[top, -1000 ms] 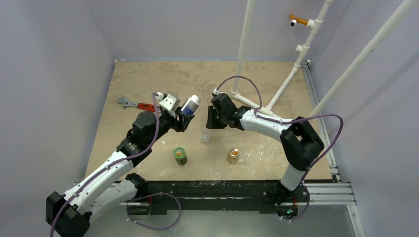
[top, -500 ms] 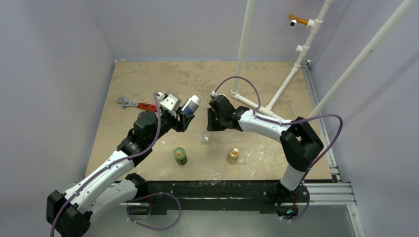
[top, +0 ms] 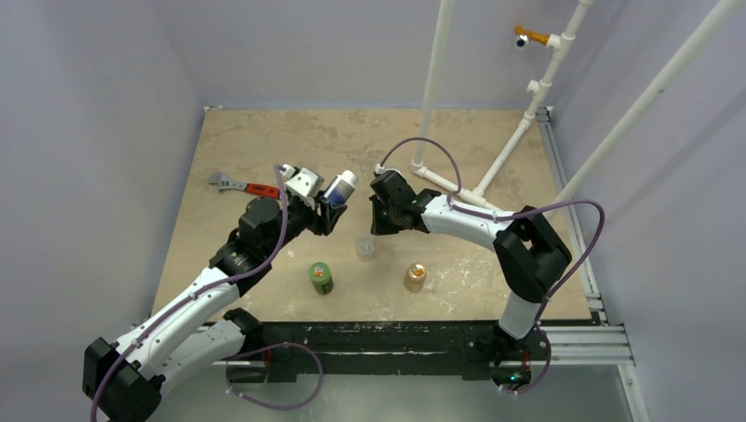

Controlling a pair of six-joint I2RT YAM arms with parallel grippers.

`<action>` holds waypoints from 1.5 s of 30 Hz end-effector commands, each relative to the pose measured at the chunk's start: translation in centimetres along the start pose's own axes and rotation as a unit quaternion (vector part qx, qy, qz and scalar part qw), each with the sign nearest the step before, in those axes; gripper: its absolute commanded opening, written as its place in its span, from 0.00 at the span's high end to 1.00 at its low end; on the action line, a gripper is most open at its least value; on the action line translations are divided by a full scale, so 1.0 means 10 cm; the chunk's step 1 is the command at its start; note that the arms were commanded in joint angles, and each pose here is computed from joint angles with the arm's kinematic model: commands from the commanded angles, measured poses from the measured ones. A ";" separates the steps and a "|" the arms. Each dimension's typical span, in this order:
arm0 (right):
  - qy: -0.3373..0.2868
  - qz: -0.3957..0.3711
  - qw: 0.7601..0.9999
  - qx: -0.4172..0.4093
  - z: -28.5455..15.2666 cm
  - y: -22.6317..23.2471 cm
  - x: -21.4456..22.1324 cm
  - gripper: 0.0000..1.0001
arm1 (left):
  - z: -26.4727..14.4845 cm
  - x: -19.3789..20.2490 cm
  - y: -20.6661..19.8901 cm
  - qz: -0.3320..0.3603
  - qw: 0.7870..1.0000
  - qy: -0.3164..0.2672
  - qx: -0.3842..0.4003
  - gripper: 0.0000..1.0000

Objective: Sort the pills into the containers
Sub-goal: Pour the pill into the pill container.

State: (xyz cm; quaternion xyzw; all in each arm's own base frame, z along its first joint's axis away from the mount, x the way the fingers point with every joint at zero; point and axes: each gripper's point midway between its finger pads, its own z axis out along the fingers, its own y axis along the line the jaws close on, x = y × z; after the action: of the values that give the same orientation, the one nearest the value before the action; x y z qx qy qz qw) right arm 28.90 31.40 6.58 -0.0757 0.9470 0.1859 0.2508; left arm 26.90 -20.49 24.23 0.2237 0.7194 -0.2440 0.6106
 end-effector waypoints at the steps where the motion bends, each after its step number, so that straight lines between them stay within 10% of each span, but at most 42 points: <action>1: -0.034 -0.010 0.999 0.007 -0.10 0.07 -0.24 1.00 | 0.02 -0.11 -0.03 0.000 1.000 -0.018 0.011 1.00; 45: -0.125 -0.066 0.990 -0.007 -0.32 -0.23 -0.49 1.00 | 0.51 1.01 -0.28 -0.033 0.958 0.260 0.118 1.00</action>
State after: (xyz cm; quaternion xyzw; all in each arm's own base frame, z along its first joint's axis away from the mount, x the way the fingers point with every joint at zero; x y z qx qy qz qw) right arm 31.40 27.75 8.95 -0.1138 0.9150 0.1598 0.3525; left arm 26.68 -25.11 12.56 0.3101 0.8350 -0.2721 0.3641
